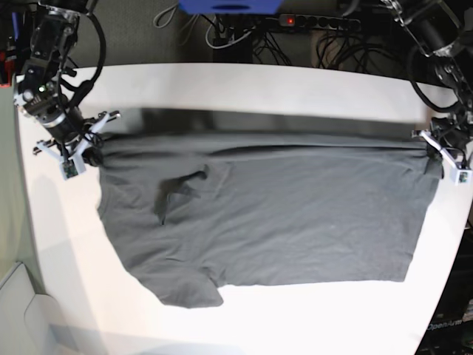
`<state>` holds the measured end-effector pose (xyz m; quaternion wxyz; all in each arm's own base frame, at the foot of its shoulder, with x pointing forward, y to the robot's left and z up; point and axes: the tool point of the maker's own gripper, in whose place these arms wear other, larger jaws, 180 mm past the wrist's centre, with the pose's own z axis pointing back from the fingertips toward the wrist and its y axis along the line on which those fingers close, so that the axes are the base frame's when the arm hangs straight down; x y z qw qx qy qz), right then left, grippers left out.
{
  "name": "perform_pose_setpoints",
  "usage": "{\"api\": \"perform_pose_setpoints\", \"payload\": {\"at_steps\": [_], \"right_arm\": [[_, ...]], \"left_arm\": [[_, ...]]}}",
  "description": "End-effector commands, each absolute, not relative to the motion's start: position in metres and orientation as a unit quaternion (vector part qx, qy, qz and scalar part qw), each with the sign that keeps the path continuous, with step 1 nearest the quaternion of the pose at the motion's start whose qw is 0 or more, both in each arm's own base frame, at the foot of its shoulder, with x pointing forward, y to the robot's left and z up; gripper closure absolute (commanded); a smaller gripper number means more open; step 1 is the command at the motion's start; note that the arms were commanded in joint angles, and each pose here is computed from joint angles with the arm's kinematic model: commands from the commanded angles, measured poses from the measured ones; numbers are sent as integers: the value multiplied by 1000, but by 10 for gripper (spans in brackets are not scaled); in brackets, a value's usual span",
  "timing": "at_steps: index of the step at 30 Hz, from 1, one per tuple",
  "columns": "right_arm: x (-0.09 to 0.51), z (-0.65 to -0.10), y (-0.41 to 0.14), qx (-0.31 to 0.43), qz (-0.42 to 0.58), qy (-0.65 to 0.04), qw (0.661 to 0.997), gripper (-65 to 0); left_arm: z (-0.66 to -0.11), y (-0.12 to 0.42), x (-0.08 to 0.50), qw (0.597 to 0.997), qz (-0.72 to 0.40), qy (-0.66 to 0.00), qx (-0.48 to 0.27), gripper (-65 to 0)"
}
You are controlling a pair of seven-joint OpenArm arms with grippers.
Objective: Layout the t-shirt on the table in an organized manner, then fold the t-shirt properly
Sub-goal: 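Pull the shirt edge with both grippers away from the hem to flatten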
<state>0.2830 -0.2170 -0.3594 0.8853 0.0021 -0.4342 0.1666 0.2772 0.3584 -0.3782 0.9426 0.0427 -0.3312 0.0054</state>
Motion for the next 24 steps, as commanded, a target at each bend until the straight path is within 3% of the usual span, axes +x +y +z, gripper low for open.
{"api": "perform_pose_setpoints", "payload": {"at_steps": [1, 24], "right_arm": [[291, -344, -220, -4, 169, -459, 872, 0], [223, -386, -212, 27, 156, -409, 899, 0]], "left_arm": [[-361, 367, 288, 933, 2, -356, 57, -4], [-383, 364, 262, 945, 4, -323, 52, -4]]}}
